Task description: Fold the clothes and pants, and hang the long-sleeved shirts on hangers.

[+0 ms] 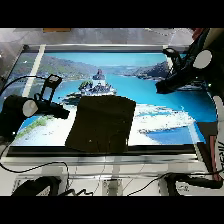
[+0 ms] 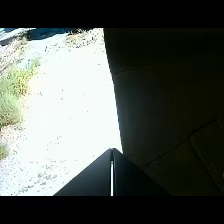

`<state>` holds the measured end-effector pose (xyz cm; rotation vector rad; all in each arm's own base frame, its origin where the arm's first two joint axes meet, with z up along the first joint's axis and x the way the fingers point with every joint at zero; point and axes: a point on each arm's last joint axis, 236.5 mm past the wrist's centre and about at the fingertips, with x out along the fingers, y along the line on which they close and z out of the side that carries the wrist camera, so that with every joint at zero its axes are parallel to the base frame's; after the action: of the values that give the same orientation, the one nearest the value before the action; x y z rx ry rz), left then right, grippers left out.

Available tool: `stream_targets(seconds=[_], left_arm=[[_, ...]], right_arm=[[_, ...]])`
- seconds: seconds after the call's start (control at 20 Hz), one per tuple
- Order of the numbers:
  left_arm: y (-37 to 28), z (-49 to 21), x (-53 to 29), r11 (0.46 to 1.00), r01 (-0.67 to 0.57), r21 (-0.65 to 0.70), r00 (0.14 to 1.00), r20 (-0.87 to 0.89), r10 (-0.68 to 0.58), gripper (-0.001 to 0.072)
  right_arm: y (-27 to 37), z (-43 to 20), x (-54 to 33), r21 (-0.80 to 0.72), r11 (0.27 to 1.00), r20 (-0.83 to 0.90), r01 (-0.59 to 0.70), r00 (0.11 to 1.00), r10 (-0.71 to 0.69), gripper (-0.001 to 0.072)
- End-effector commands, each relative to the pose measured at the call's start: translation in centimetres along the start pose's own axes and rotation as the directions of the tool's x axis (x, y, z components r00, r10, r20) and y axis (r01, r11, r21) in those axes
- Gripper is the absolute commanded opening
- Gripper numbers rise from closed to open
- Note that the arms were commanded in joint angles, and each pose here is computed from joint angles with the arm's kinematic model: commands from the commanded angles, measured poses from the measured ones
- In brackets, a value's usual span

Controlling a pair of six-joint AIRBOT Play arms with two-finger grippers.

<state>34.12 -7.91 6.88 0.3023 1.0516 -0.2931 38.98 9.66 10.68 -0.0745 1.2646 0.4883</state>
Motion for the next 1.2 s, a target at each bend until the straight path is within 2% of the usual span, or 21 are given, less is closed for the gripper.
stream_targets(seconds=[0.0,0.2,0.25,0.3,0.35,0.4,0.45,0.5,0.55,0.65,0.8,0.9,0.95,1.0,1.05,1.15], left_arm=[[0.0,0.1,0.0,1.0,0.0,0.0,1.0,0.002,0.0,0.0027],[0.0,0.0,0.0,1.0,0.0,0.0,1.0,0.0,0.0,0.0039],[0.0,0.0,0.0,1.0,0.0,0.0,1.0,0.001,0.0,0.0123],[0.0,0.0,0.0,1.0,0.0,0.0,1.0,0.0,0.0,0.0357],[0.0,0.0,0.0,1.0,0.0,0.0,1.0,0.0,0.0,0.0534],[-0.1,0.0,0.0,1.0,0.003,-0.002,1.0,0.001,-0.003,0.0563],[-0.1,0.0,0.0,1.0,0.003,-0.002,1.0,0.001,-0.003,0.0564],[-0.1,0.0,0.0,1.0,0.004,-0.002,1.0,0.0,-0.004,0.0563],[-0.1,0.0,0.0,1.0,0.004,-0.003,1.0,0.0,-0.004,0.0563],[-0.3,0.0,0.0,1.0,0.011,-0.011,1.0,0.002,-0.011,0.0563],[-0.3,0.1,0.0,1.0,0.014,-0.014,1.0,0.002,-0.014,0.0563],[-0.4,0.1,0.0,1.0,0.017,-0.016,1.0,0.003,-0.017,0.0564],[-0.4,0.1,0.0,1.0,0.017,-0.016,1.0,0.003,-0.017,0.0563],[-0.4,0.1,0.0,1.0,0.017,-0.016,1.0,0.003,-0.017,0.0563],[-0.4,0.1,0.0,1.0,0.017,-0.016,1.0,0.003,-0.017,0.0564],[-0.4,0.1,0.0,1.0,0.018,-0.016,1.0,0.002,-0.018,0.0563]], right_arm=[[3.4,-5.2,1.6,-0.035,0.991,-0.078,-0.133,0.988,0.13,0.0038],[7.1,-13.3,4.1,-0.001,0.965,-0.154,-0.26,0.954,0.257,0.0038],[8.5,-15.5,4.9,0.029,0.949,-0.182,-0.314,0.932,0.314,0.0037],[9.8,-17.3,5.7,0.071,0.929,-0.201,-0.363,0.907,0.37,0.0038],[10.7,-18.7,6.5,0.116,0.909,-0.216,-0.399,0.884,0.416,0.0038],[11.7,-19.7,7.5,0.171,0.883,-0.215,-0.438,0.858,0.467,0.0078],[12.2,-20.2,8.5,0.214,0.864,-0.197,-0.456,0.846,0.495,0.0261],[12.4,-20.5,9.6,0.252,0.852,-0.174,-0.459,0.845,0.506,0.0518],[12.1,-21.0,10.6,0.279,0.851,-0.159,-0.445,0.852,0.498,0.0541],[11.7,-21.5,12.3,0.356,0.838,-0.127,-0.413,0.867,0.482,0.054],[11.6,-20.9,13.6,0.429,0.804,-0.066,-0.412,0.873,0.483,0.0454],[12.4,-20.7,14.4,0.453,0.785,-0.071,-0.423,0.86,0.505,0.0456],[13.1,-20.8,15.0,0.468,0.772,-0.083,-0.431,0.848,0.524,0.0467],[13.8,-20.9,15.8,0.48,0.763,-0.094,-0.433,0.839,0.536,0.0553],[14.2,-20.8,16.7,0.481,0.765,-0.099,-0.428,0.841,0.533,0.0599],[14.7,-21.1,18.2,0.473,0.782,-0.117,-0.407,0.85,0.513,0.0598]])
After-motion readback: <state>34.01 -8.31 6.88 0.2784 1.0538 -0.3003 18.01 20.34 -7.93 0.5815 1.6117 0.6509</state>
